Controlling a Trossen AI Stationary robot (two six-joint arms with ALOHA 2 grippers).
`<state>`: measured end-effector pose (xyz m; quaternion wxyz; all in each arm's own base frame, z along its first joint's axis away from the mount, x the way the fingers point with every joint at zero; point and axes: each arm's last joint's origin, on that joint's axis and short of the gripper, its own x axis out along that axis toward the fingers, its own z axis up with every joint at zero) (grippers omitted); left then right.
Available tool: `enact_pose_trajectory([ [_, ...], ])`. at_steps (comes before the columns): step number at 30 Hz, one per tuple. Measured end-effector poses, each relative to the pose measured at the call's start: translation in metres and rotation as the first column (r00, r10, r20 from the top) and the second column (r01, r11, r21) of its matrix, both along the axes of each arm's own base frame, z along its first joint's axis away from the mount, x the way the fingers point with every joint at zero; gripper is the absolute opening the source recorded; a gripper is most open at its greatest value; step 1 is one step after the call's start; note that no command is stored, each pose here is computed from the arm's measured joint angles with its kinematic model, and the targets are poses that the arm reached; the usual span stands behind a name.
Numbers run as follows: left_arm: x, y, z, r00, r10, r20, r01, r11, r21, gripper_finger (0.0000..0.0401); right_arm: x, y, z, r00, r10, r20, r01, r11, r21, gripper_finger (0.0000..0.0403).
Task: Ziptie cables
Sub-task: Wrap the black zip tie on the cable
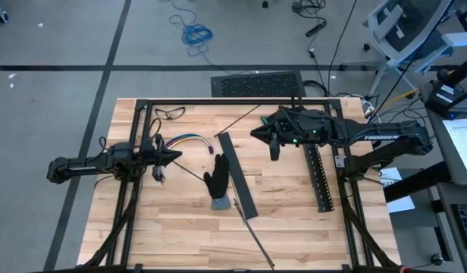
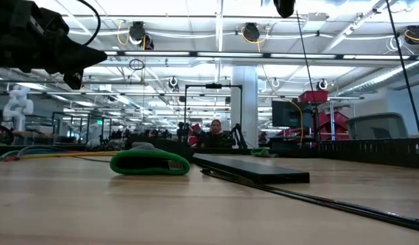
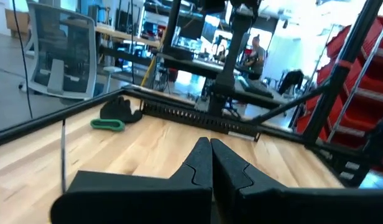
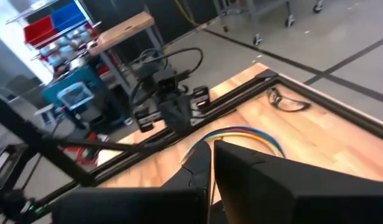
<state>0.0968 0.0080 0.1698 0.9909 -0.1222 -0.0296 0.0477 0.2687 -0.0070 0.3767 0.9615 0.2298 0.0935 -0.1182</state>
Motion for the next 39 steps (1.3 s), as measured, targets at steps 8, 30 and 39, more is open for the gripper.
enact_pose_trajectory([
  [8,-0.005,0.003,0.031,0.961,0.088,0.262,-0.088,0.996,-0.013,0.0001,0.001,-0.007,0.015,0.992,-0.049,0.119,0.057,0.996,-0.062,0.0011],
  [30,0.105,-0.029,0.149,0.879,-0.3,-0.371,0.365,0.924,0.117,0.0001,-0.008,0.066,-0.065,0.664,0.197,-0.721,-0.174,0.979,0.107,0.0011],
  [39,0.089,-0.019,0.164,0.961,-0.021,-0.276,0.064,0.987,0.147,0.0001,0.04,0.13,-0.194,0.699,0.366,-0.614,-0.186,0.923,0.338,0.0008],
])
